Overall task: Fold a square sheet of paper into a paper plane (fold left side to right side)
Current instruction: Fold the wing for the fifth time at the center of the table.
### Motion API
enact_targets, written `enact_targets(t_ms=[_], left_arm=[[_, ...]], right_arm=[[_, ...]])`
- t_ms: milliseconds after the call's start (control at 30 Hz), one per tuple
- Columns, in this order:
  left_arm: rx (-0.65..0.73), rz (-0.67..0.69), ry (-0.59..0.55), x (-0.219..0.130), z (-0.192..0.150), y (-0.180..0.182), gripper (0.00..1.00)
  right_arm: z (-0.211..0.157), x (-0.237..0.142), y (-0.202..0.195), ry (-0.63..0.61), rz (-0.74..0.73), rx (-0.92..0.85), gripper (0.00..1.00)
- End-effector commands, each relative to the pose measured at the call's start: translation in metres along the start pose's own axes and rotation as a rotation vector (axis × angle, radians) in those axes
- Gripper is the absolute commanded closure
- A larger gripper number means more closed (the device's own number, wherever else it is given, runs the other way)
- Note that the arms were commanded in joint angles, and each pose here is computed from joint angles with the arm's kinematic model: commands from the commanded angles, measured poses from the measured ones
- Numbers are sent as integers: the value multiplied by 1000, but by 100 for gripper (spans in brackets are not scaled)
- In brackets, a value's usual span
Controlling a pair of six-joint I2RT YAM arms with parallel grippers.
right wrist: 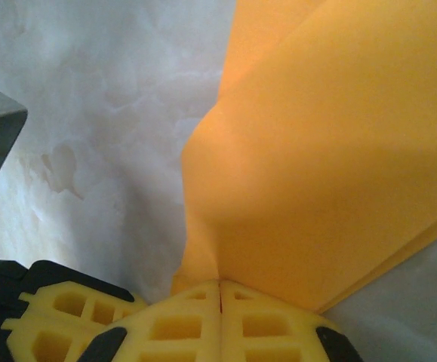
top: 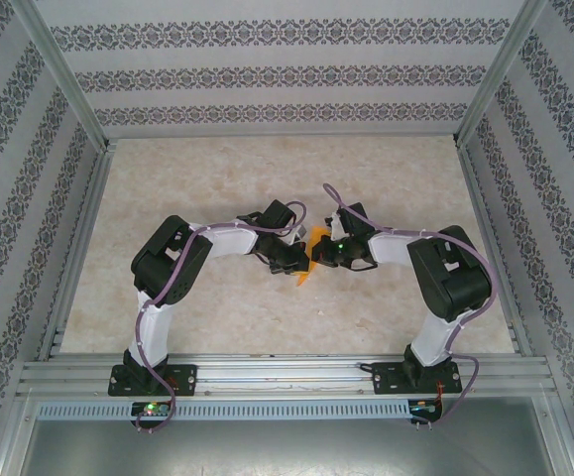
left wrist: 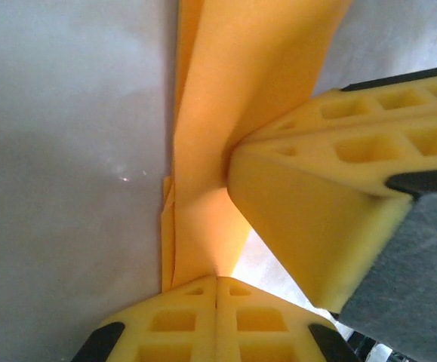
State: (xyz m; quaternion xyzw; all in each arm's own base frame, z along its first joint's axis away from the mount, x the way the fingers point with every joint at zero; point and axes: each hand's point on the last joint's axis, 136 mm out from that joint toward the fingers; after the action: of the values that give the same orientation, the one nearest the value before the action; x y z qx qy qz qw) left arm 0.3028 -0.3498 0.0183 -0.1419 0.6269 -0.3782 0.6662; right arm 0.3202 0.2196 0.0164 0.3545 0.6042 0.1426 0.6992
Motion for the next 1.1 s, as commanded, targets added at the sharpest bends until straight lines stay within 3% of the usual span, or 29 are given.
enact_targets(t_ms=[0,1067], left_arm=[[-103,185,165,20,-54,52,100],[-123,239,213,17,-71,64,100]], right_arm=[[11,2,-13,-27,-46,-14,100],[62,-11,-35,-95,-63,27,100]])
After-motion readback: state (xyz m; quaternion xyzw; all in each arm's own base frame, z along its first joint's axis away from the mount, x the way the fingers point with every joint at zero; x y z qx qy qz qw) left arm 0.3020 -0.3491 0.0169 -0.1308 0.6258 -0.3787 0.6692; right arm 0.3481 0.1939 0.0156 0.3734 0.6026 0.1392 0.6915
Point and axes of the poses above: each hand's point on the last joint's axis, 136 mm out from that joint toward the fingers, its own x axis out along the fingers, its own y axis along the line the jaws close on, z = x × y, and after that the axes turned 15 degrees about x, right-handed
